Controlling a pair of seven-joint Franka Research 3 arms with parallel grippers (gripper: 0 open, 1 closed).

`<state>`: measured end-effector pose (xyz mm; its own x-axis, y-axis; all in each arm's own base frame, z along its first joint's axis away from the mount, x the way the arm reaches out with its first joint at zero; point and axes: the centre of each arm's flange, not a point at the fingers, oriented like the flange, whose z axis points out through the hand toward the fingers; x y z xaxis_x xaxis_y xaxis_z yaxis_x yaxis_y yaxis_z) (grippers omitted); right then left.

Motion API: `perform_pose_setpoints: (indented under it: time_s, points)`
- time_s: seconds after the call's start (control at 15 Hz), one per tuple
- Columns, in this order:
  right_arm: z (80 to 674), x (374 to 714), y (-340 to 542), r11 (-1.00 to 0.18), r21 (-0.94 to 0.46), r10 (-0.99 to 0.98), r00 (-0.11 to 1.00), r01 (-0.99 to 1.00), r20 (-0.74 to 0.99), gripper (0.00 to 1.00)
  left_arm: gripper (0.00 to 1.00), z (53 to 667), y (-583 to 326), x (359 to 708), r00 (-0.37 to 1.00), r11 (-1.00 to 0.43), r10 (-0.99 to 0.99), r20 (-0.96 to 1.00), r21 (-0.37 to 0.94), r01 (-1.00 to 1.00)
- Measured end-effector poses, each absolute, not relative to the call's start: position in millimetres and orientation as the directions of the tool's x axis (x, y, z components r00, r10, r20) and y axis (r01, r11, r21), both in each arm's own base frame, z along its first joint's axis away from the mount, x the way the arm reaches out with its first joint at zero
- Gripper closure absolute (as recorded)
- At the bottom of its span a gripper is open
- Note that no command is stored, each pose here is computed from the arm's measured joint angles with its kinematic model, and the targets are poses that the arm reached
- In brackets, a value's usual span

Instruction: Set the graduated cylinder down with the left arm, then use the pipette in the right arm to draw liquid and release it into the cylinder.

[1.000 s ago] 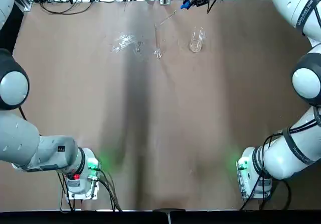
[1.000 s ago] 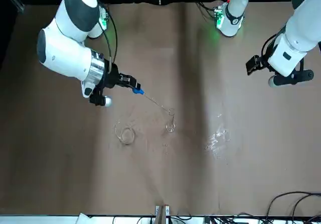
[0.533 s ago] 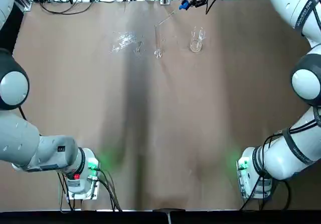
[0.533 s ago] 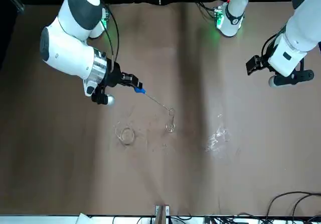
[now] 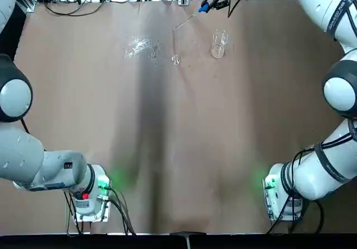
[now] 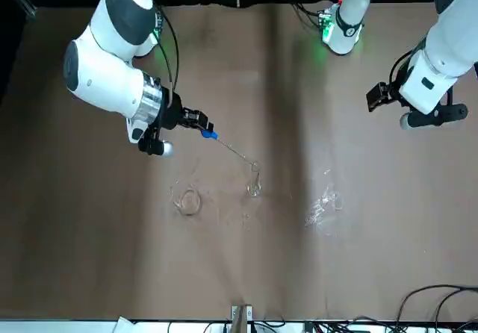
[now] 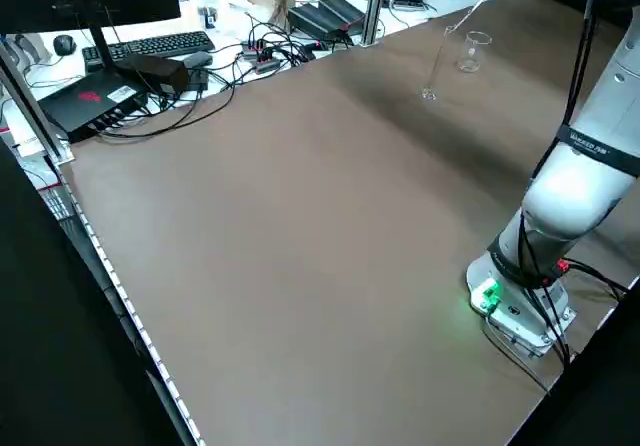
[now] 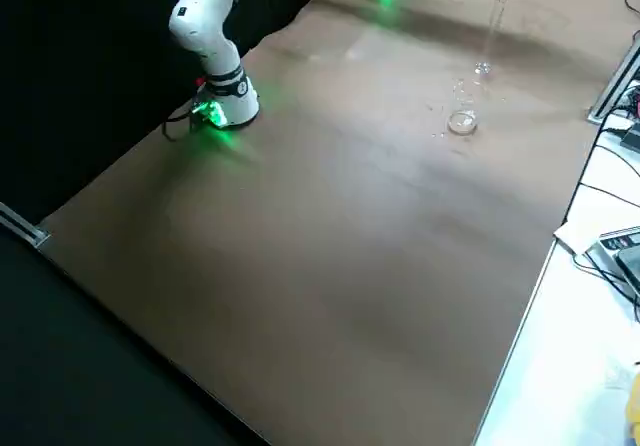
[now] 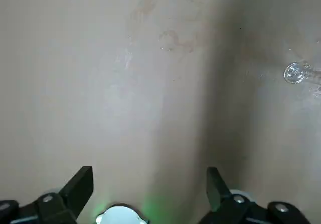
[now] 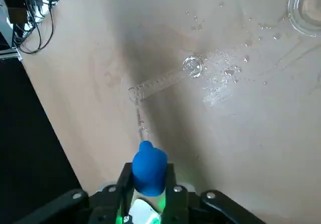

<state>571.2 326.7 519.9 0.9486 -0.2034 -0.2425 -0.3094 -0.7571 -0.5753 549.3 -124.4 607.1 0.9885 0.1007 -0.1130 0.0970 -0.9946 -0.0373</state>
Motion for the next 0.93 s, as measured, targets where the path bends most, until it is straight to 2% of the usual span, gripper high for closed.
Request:
perform_pose_setpoints:
  time_s: [0.6, 0.93]
  points:
    - [520.2, 567.6, 335.5, -0.771, -0.557, -0.22, 0.95, -0.309, -0.223, 0.71, 0.0, 608.5, -124.3, 548.5, 0.989, -0.995, 0.101, -0.111, -0.038, 0.097]
    - [520.2, 567.7, 335.4, -0.771, -0.556, -0.221, 0.95, -0.309, -0.222, 0.77, 0.0, 608.5, -124.2, 548.5, 0.989, -0.995, 0.101, -0.111, -0.038, 0.097]
